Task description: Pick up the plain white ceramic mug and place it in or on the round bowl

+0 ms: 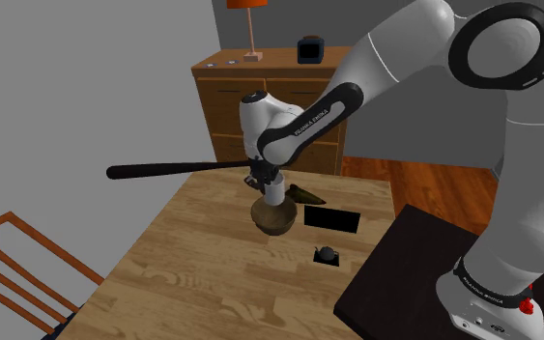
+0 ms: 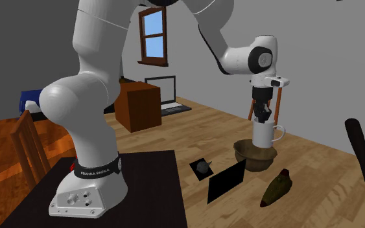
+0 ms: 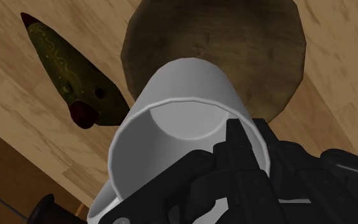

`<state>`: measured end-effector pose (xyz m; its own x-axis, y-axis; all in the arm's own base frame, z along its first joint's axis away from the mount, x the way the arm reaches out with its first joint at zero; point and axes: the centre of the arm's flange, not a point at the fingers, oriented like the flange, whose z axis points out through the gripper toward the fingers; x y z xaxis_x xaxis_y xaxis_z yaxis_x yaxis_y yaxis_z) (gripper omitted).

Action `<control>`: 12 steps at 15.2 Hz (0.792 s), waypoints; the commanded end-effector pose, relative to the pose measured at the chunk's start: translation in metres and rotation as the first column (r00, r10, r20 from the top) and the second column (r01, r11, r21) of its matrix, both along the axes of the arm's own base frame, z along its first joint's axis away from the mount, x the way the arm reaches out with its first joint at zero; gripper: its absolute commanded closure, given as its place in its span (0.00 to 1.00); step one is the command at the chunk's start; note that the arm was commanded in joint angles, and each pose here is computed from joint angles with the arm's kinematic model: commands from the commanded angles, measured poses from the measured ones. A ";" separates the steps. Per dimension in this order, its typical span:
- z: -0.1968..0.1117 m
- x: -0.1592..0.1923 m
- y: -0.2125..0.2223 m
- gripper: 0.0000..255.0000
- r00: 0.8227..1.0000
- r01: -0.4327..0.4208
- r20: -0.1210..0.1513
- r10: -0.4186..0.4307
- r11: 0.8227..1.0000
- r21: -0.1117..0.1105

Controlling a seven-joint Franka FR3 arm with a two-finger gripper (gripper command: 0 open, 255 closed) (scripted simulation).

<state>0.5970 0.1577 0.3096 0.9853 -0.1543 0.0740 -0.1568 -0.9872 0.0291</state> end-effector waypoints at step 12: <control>-0.030 -0.001 0.000 1.00 1.000 0.000 0.000 0.000 1.000 0.000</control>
